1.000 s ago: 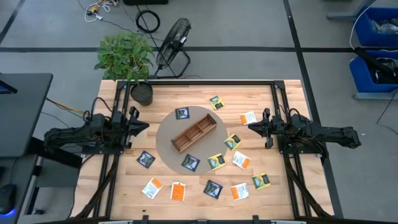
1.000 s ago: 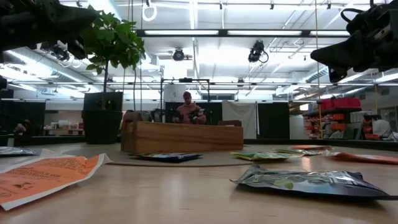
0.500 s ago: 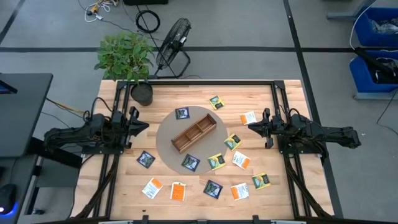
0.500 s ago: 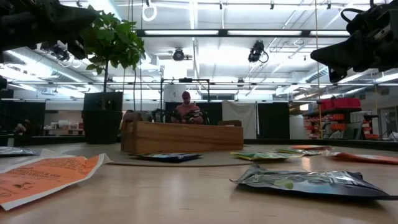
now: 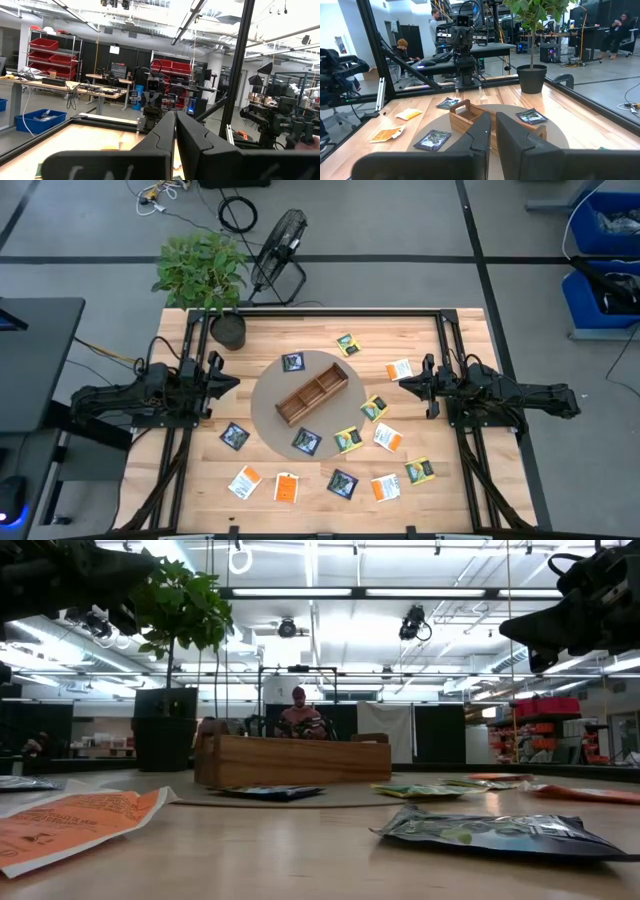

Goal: Pick & Place Tea

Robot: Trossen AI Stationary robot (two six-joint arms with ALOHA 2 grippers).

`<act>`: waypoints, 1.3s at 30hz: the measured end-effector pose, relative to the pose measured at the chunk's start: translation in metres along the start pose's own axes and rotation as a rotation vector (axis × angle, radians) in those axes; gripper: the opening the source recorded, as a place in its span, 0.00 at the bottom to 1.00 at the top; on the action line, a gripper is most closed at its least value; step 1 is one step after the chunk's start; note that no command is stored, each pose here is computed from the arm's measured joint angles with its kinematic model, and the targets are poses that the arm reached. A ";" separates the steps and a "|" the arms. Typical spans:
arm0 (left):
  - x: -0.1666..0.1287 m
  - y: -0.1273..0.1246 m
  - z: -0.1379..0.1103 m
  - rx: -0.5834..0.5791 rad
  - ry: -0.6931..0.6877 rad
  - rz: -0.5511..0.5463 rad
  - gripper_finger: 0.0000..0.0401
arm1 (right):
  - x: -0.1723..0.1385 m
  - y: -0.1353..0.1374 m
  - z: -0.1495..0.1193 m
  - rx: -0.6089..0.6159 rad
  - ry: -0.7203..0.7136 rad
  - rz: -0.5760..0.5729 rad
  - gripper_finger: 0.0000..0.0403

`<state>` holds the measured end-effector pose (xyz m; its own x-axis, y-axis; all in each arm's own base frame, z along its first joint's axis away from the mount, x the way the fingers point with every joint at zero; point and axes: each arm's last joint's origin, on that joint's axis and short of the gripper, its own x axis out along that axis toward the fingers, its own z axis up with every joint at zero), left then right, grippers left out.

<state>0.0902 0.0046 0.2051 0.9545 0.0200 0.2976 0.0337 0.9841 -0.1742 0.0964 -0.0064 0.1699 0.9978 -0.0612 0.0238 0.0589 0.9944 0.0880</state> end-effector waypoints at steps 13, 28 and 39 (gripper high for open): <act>0.000 0.000 0.000 0.000 -0.002 0.000 0.05 | 0.000 -0.002 0.001 -0.073 -0.010 -0.050 0.09; 0.000 0.000 0.003 0.051 -0.033 0.001 0.05 | 0.000 -0.003 0.003 0.013 -0.038 -0.098 0.09; 0.000 0.000 -0.001 0.051 0.007 0.009 0.05 | -0.001 -0.003 0.013 0.006 -0.064 -0.124 0.13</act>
<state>0.0904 0.0048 0.2043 0.9568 0.0274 0.2895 0.0105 0.9916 -0.1288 0.0950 -0.0104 0.1824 0.9790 -0.1895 0.0757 0.1816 0.9782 0.1005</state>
